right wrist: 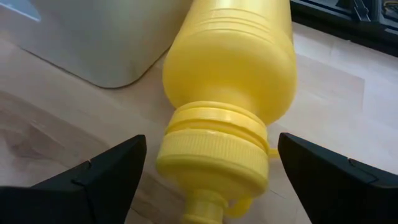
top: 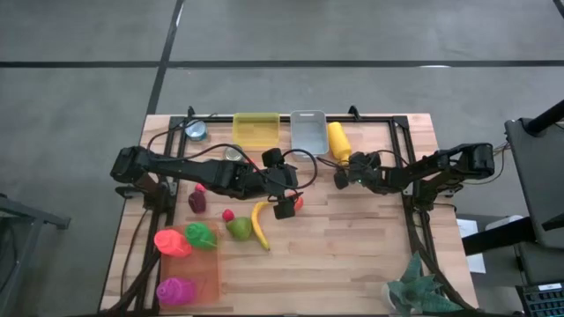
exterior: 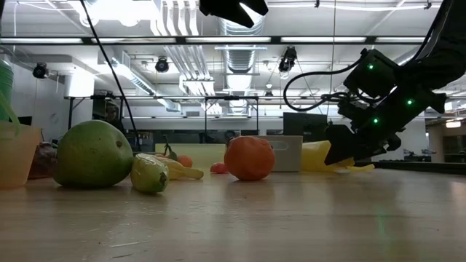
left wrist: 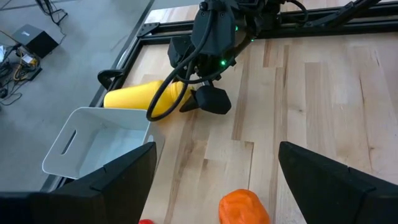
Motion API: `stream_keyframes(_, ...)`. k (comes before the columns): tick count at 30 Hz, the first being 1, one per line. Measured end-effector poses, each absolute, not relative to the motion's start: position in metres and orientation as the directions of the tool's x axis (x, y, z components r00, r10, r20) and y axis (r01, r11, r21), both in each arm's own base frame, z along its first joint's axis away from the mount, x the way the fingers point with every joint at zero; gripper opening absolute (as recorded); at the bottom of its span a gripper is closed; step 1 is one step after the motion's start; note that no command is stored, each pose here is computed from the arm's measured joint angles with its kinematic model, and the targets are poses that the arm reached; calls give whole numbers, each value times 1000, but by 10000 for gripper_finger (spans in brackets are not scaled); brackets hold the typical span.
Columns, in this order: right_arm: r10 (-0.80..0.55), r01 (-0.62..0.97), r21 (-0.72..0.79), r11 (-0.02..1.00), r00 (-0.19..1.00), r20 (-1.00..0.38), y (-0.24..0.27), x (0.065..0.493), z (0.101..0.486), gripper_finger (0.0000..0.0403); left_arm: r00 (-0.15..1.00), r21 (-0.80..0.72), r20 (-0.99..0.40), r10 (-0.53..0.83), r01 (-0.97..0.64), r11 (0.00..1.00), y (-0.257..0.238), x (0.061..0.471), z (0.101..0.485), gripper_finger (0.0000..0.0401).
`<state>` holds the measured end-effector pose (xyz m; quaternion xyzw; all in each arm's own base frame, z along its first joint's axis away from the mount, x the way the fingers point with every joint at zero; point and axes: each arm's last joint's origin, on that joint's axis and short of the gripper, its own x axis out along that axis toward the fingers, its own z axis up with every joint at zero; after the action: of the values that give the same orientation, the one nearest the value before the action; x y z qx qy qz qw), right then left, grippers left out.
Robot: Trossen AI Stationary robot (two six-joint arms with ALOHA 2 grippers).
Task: Pick & Place Food Item
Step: Put the yellow tumbler into the orange bin
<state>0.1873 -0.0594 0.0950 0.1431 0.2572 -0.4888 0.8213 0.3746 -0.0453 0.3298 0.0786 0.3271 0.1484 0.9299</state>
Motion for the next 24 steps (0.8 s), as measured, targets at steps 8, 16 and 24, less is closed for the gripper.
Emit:
stream_keyframes(8, -726, 875, -14, 484, 392, -565, -59, 187, 95, 246, 742, 243, -585, 327, -225, 944, -45, 375, 330, 342)
stream_keyframes(16, -724, 874, -13, 486, 394, -566, -59, 187, 95, 210, 742, 243, -585, 327, -224, 944, -45, 375, 330, 342)
stream_keyframes(24, -724, 870, -24, 493, 394, -566, -59, 187, 95, 219, 742, 243, -585, 327, -224, 944, -45, 375, 330, 342)
